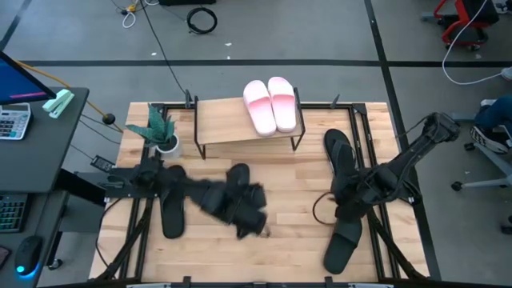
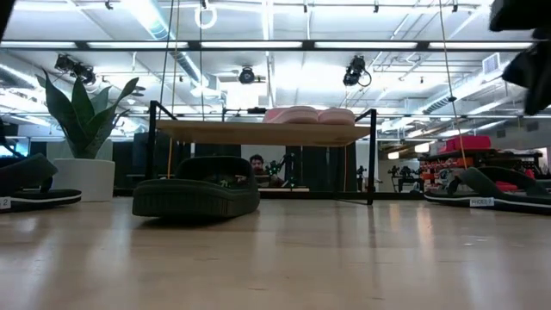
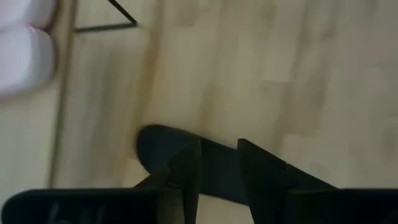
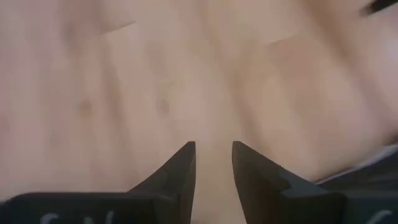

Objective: Pick and place slides into the shelf
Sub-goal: Put the right black slide on the shelf

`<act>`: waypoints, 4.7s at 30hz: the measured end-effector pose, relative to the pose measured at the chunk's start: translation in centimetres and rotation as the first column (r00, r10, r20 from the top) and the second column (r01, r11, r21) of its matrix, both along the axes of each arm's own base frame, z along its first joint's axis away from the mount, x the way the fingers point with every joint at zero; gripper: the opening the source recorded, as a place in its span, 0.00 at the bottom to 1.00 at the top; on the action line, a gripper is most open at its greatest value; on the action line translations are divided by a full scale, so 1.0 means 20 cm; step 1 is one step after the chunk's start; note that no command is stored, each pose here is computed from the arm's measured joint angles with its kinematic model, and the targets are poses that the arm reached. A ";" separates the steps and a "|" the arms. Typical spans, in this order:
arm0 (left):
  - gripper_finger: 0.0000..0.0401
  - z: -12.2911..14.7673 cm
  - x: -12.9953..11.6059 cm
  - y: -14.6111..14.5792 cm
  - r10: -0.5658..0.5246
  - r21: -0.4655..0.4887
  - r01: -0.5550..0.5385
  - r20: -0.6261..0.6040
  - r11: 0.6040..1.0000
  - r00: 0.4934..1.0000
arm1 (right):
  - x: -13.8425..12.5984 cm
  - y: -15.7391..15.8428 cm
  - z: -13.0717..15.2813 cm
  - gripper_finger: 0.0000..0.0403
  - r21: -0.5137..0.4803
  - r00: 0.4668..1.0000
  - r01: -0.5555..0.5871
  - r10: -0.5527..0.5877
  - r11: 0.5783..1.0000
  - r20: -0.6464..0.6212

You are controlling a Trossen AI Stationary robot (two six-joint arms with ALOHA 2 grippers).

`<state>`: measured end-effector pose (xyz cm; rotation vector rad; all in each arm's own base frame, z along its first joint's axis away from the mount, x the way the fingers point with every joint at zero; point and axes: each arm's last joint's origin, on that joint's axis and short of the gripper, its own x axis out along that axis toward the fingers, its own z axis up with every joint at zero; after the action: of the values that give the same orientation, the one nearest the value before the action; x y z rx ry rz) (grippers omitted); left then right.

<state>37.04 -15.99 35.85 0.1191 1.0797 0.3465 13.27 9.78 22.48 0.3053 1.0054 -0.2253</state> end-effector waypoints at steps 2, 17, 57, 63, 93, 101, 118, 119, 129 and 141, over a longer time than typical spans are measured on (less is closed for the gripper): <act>0.26 0.00 -0.05 -0.09 0.022 -0.027 -0.021 0.015 0.999 1.000 | 0.00 0.07 0.00 0.27 0.078 0.999 -0.040 0.039 0.996 0.015; 0.24 0.00 -0.33 -0.50 0.110 -0.104 -0.092 0.180 0.990 0.977 | 0.04 0.44 -0.21 0.27 0.127 0.993 -0.097 0.086 0.987 0.084; 0.17 -0.14 -0.14 -0.40 0.081 0.034 -0.085 0.102 0.996 0.992 | 0.00 0.46 -0.07 0.20 0.300 0.741 0.088 0.139 0.950 -0.656; 0.15 -0.14 -0.12 -0.37 0.099 0.035 -0.103 0.101 0.994 0.990 | 0.12 0.54 0.00 0.25 0.227 0.833 0.045 0.089 0.973 -0.546; 0.15 -0.14 -0.11 -0.36 0.062 0.059 -0.067 0.082 0.996 0.995 | 0.12 0.54 -0.18 0.28 -0.089 0.721 -0.083 -0.002 0.993 -0.693; 0.14 -0.14 -0.11 -0.36 0.062 0.059 -0.067 0.083 0.996 0.995 | 0.12 0.57 -0.14 0.25 -0.094 0.739 -0.106 0.015 0.990 -0.674; 0.13 -0.14 -0.11 -0.36 0.084 0.046 -0.088 0.092 0.995 0.992 | 0.05 0.54 -0.18 0.25 -0.235 0.769 -0.169 -0.021 0.957 -0.638; 0.13 -0.14 -0.11 -0.36 0.083 0.046 -0.088 0.093 0.995 0.992 | 0.05 0.53 -0.18 0.25 -0.247 0.768 -0.173 -0.027 0.953 -0.639; 0.13 -0.14 -0.11 -0.36 0.083 0.046 -0.088 0.092 0.995 0.992 | 0.03 0.49 -0.22 0.19 -0.322 0.780 -0.162 -0.079 0.933 -0.621; 0.01 -0.14 -0.12 -0.36 0.080 0.056 -0.086 0.099 0.995 0.992 | 0.10 0.58 -0.06 0.02 -0.298 0.867 -0.088 -0.074 0.950 -0.493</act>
<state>34.74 -23.28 33.07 0.1103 0.9807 0.4557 15.35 21.43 21.23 -0.0579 1.4636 -0.4692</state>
